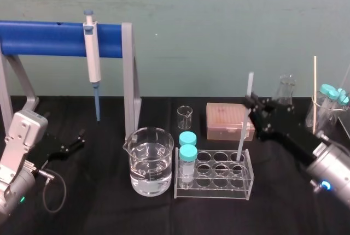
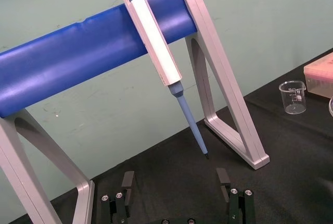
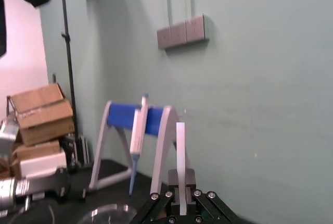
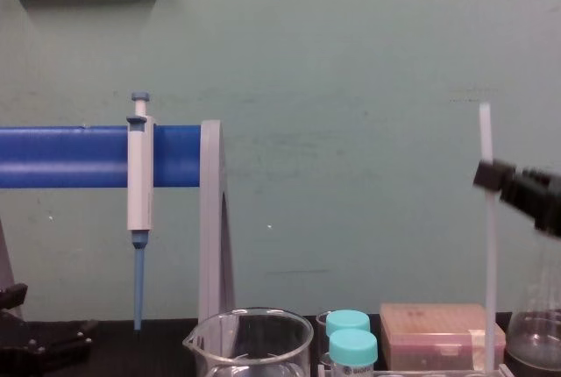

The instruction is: Pick up the stirring rod with one hand, then place it down.

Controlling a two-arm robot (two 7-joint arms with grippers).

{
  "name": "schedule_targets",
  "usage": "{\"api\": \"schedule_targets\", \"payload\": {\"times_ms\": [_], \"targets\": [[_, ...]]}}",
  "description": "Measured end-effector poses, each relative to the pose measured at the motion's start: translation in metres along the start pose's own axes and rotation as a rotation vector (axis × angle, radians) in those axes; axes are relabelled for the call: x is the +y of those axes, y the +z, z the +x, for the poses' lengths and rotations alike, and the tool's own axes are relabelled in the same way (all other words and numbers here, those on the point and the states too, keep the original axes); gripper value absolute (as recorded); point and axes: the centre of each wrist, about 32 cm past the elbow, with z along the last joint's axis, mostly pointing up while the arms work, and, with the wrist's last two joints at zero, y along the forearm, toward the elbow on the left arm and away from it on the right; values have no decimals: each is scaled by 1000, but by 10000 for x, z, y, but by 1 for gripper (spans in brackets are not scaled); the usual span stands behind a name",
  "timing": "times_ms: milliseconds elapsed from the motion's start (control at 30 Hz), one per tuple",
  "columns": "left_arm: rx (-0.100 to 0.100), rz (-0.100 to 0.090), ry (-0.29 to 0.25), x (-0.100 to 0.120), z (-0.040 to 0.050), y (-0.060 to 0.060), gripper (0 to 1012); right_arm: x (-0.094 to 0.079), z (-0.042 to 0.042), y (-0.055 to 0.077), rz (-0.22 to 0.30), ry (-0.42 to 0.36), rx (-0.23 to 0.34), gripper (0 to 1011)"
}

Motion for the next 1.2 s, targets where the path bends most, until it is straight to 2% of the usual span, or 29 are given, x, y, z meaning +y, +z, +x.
{"api": "schedule_targets", "payload": {"times_ms": [33, 200, 333, 633, 1200], "targets": [[0, 0, 0, 0, 0, 0, 1000, 0, 0, 0, 0, 0, 0, 64], [0, 0, 0, 0, 0, 0, 1000, 57, 75, 213, 56, 7, -34, 62], [0, 0, 0, 0, 0, 0, 1000, 96, 126, 316, 85, 12, -62, 64], [0, 0, 0, 0, 0, 0, 1000, 126, 147, 365, 91, 20, -83, 62], [0, 0, 0, 0, 0, 0, 1000, 139, 133, 331, 84, 8, -77, 62]]}}
